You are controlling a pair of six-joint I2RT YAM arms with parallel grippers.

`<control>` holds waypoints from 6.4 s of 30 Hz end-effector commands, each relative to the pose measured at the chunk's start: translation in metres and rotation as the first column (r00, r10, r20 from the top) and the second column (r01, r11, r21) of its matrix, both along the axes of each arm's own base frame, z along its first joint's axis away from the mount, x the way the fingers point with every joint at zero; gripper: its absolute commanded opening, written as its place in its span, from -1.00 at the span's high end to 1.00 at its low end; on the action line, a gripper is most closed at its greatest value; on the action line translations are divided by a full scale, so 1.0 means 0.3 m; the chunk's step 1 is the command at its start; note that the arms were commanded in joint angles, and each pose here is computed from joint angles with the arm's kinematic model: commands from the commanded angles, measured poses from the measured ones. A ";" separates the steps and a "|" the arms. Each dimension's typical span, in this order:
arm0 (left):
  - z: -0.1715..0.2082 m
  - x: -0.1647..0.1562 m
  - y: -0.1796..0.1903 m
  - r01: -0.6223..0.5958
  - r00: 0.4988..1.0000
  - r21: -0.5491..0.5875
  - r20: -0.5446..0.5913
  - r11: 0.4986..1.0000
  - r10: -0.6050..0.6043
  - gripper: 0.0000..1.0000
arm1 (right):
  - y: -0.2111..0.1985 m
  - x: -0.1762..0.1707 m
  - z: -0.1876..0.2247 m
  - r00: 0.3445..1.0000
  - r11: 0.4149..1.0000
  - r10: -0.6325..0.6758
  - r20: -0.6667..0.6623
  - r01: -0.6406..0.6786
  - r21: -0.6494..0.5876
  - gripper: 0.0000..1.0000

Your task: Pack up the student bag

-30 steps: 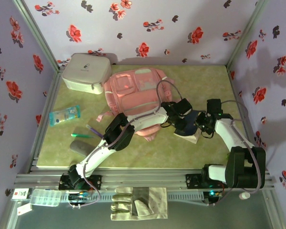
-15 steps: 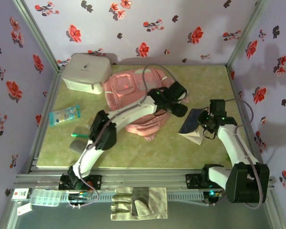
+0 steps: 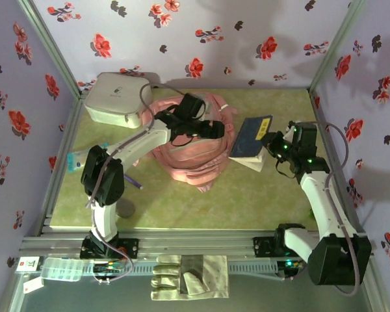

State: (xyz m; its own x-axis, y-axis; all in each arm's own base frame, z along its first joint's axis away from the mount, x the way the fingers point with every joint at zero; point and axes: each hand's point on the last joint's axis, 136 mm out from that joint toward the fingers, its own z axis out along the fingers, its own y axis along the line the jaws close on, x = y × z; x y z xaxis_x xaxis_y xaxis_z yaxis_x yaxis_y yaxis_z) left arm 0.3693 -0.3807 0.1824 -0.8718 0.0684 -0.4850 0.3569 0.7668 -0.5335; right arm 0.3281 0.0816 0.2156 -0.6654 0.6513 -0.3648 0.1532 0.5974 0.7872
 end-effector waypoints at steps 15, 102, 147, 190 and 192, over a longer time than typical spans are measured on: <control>0.070 0.021 -0.016 -0.076 0.978 -0.429 -0.210 0.900 -0.017 -0.87 | 0.345 0.102 0.185 0.936 0.895 0.284 0.207 -0.337 0.294 0.67; 0.302 0.233 0.339 -0.498 0.837 -0.524 -0.084 0.691 0.540 1.00 | 0.718 0.228 0.068 0.995 0.632 -0.002 0.102 -0.078 0.771 0.17; -0.044 -0.205 0.232 0.247 0.842 0.538 0.293 0.806 -0.453 -0.87 | -0.026 -0.022 0.080 0.938 0.927 -0.276 0.211 0.318 -0.200 0.94; -0.150 -0.043 0.170 0.124 0.825 0.876 0.170 0.466 -0.539 0.84 | -0.039 -0.050 0.055 0.936 0.934 -0.288 0.200 0.321 -0.157 0.92; -0.086 -0.034 0.164 0.085 0.823 0.854 0.231 0.514 -0.519 0.95 | -0.043 -0.057 0.054 0.937 0.933 -0.286 0.199 0.320 -0.166 0.91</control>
State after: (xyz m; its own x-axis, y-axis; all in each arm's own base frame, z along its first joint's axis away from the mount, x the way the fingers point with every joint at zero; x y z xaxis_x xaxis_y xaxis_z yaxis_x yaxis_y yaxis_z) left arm 0.3439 -0.3275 0.0995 -0.4470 0.8682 -0.2157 0.7441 0.4947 0.4489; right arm 0.3115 0.0765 0.2219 -0.4139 0.7037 -0.5774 0.2297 0.6946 0.6818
